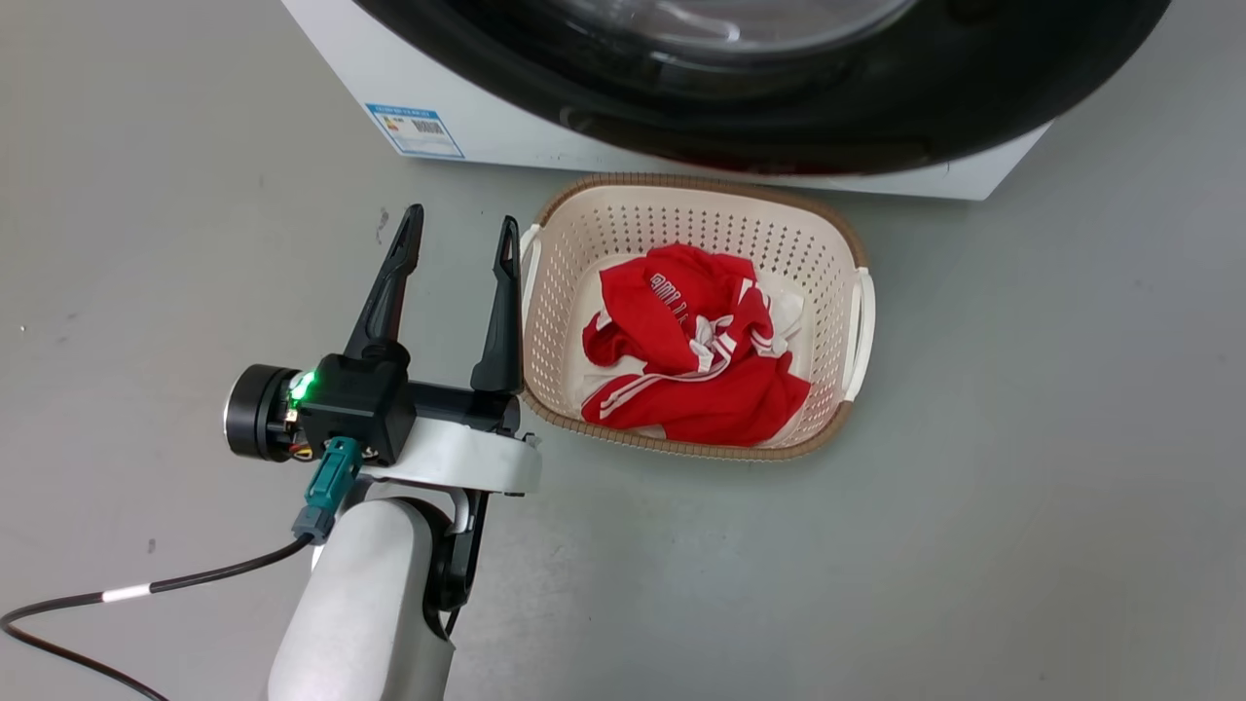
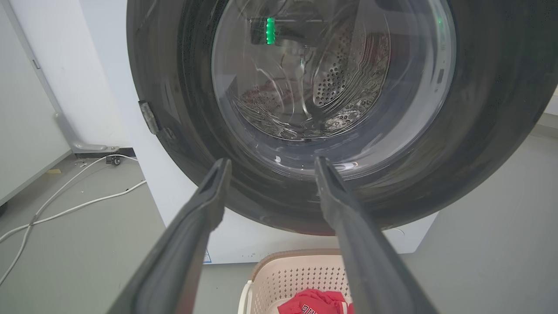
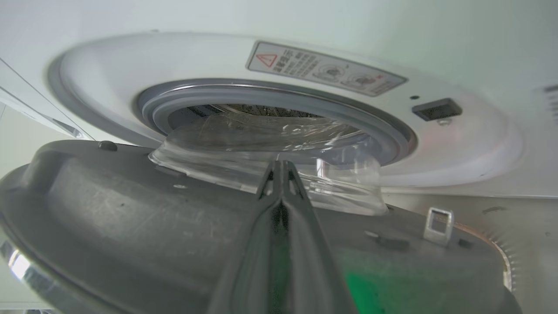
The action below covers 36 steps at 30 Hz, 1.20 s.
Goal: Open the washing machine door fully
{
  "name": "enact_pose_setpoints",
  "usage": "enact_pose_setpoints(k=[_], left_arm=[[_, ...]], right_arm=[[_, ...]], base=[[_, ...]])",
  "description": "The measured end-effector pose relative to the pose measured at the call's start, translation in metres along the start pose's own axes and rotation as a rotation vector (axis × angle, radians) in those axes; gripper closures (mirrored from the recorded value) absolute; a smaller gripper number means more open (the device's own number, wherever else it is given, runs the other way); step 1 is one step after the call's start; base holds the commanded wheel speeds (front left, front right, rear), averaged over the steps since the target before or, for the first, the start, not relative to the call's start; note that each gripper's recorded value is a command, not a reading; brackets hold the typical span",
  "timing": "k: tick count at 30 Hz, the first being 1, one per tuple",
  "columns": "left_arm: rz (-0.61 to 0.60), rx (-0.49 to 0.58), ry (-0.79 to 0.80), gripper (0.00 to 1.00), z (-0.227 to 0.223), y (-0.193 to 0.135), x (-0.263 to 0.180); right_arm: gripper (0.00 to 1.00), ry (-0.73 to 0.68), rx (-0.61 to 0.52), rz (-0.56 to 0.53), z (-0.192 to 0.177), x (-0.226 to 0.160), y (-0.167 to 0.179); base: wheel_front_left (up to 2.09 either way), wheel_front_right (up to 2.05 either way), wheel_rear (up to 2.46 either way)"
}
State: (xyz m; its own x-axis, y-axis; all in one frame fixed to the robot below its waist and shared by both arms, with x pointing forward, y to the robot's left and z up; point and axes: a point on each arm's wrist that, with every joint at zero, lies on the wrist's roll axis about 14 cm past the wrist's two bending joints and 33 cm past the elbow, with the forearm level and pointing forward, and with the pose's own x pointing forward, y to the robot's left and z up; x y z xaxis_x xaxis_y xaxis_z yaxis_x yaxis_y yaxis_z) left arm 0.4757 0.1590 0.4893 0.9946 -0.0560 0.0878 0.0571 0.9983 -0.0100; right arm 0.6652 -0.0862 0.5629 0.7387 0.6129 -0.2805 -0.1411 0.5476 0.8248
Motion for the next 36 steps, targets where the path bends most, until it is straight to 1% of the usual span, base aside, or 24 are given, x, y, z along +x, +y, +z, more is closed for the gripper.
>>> enact_pose_setpoints(k=[9,13,18,27,36], left_arm=[[-0.002,-0.011,-0.028,0.0,0.016,-0.004,-0.007],[-0.009,-0.016,-0.04,0.0,0.024,-0.006,-0.013],[-0.022,-0.024,-0.045,0.0,0.031,-0.01,-0.027],[-0.035,-0.03,-0.055,0.0,0.042,-0.013,-0.052],[-0.044,-0.032,-0.068,0.0,0.05,-0.015,-0.067]], right_arm=[[1.0,0.114,0.02,0.046,-0.036,-0.022,0.009],[1.0,0.176,0.03,0.076,-0.061,-0.034,0.019],[1.0,0.251,0.043,0.128,-0.096,-0.048,0.038],[1.0,0.384,0.023,0.237,-0.162,-0.077,0.078],[1.0,0.486,0.03,0.345,-0.216,-0.092,0.114]], base=[[0.0,0.0,0.0],[0.0,0.0,0.0],[0.0,0.0,0.0],[0.0,0.0,0.0],[0.0,0.0,0.0]])
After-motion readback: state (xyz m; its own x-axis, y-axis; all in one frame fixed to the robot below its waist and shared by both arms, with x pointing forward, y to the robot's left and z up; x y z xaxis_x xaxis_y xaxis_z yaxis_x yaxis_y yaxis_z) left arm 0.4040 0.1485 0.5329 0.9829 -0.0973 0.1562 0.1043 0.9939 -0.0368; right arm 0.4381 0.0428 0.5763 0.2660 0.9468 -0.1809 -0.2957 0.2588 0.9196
